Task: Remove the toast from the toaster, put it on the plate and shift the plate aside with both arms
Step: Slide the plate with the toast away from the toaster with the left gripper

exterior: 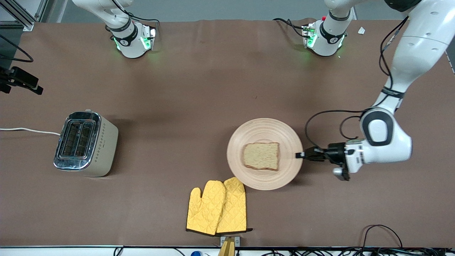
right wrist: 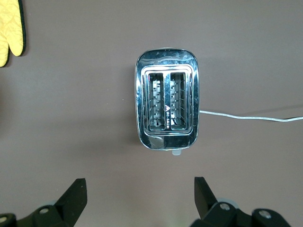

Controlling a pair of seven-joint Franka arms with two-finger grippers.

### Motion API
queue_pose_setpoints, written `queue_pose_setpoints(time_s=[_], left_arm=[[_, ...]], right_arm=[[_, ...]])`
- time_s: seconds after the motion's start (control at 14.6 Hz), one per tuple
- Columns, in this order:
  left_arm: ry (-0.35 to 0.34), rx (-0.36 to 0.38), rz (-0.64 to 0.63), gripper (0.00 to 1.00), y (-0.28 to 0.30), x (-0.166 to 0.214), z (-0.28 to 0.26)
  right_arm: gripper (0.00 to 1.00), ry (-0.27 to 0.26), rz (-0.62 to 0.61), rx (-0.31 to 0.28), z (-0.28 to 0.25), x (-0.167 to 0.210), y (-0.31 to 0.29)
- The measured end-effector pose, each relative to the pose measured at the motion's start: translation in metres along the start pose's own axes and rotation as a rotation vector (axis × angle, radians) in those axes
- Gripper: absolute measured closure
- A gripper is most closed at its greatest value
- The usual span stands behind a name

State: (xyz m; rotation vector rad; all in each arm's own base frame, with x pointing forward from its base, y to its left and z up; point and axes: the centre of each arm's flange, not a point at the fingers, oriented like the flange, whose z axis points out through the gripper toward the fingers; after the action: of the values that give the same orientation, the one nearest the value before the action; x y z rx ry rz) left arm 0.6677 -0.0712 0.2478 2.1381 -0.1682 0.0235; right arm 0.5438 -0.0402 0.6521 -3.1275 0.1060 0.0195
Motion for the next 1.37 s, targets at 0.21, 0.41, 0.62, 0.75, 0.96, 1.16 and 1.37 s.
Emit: queue_pose_setpoints(time_s=[0.21,0.41,0.62,0.75,0.96,1.16,1.37], left_arm=[[0.036,0.043,0.028,0.90,-0.050,-0.013,-0.067],[0.060,0.084,0.015,0.90,-0.086,-0.026,-0.117],[0.067,0.122,0.000,0.90,-0.119,-0.042,-0.147],[0.082,0.121,-0.012,0.90,-0.143,-0.053,-0.160],[0.099,0.120,-0.045,0.91,-0.176,-0.070,-0.171],[0.098,0.112,-0.070,0.85,-0.199,-0.081,-0.173],[0.107,0.117,-0.074,0.56,-0.205,-0.082,-0.178]], right_arm=[[0.00,-0.003,0.000,0.000,0.000,0.000,0.000],[0.00,-0.004,0.000,0.000,0.000,0.000,0.000],[0.00,-0.004,-0.001,0.000,0.000,0.000,0.000],[0.00,-0.005,-0.001,0.000,0.000,0.000,0.000],[0.00,-0.005,0.000,0.000,0.000,0.000,0.000],[0.00,-0.005,0.000,0.000,0.000,-0.001,0.000],[0.00,-0.005,0.000,0.000,0.000,-0.001,0.000]])
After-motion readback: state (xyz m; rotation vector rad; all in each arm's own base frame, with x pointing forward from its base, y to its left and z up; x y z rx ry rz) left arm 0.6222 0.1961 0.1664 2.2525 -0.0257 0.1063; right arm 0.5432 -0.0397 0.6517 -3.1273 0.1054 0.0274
